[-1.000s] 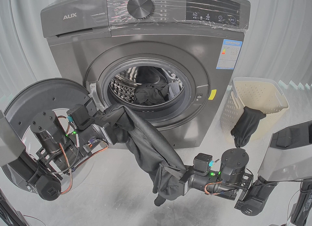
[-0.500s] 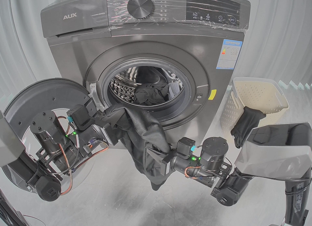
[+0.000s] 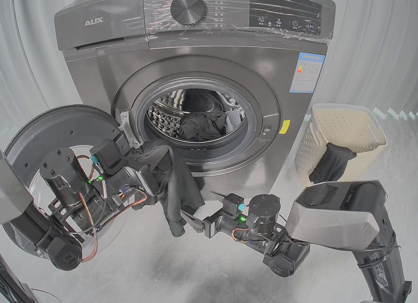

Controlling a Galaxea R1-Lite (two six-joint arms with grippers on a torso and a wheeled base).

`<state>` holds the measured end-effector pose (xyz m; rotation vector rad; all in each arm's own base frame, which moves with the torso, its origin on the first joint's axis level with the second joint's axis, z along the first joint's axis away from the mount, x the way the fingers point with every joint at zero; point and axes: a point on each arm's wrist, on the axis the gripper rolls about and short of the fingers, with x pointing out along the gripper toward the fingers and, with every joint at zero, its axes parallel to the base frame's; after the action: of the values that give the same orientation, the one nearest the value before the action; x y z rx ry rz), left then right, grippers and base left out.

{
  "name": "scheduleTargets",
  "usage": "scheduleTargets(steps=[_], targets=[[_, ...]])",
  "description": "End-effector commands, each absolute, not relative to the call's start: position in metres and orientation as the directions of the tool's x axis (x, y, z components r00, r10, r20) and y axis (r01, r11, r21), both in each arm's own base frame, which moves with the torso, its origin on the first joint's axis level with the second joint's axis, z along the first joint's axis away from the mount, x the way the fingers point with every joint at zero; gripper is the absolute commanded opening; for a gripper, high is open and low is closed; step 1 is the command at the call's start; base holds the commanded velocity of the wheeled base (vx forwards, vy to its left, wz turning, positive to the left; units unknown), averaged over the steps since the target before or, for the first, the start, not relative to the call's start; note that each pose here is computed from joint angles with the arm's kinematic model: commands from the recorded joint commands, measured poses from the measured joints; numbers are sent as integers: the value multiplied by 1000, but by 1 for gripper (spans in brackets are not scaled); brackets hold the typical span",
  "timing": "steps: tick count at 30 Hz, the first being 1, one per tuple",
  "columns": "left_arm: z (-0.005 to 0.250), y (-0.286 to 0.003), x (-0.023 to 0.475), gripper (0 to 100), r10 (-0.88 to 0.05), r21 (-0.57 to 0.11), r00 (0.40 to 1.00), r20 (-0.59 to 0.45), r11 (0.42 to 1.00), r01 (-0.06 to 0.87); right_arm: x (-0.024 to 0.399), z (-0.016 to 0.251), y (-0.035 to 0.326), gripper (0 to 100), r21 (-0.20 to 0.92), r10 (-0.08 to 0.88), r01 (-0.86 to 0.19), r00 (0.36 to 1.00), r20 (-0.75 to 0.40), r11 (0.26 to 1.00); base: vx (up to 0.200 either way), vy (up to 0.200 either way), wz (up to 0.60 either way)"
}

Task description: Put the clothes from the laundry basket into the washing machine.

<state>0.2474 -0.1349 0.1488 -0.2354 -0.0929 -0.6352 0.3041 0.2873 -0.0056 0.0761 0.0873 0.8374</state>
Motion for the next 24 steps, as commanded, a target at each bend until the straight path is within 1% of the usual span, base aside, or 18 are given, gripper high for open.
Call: scheduleTargets(steps=[1,3,9,11,16,19,24], targets=[[150,-135,247,0,-576,-189,801,162,779,598,298,-13,290,100,104,755,-748,651,-70,655,0,0,0],[149,-135,248,0,-576,-189,802,160,779,598,295,-13,290,100,104,762,-755,643,-81,648,0,0,0],[149,-136,248,0,-576,-190,802,159,779,597,268,-15,306,100,111,808,-801,580,-105,589,0,0,0],[148,-136,248,0,-576,-189,802,157,780,597,258,-14,315,100,116,827,-819,552,-104,561,0,0,0],[148,-136,248,0,-576,-189,802,157,780,597,240,-9,329,100,137,857,-846,506,-91,514,0,0,0],[149,-136,248,0,-576,-188,802,159,780,597,234,-9,335,100,167,867,-851,491,-88,498,0,0,0],[148,-136,248,0,-576,-189,802,157,780,597,234,-6,340,100,214,871,-845,486,-78,490,0,0,0]])
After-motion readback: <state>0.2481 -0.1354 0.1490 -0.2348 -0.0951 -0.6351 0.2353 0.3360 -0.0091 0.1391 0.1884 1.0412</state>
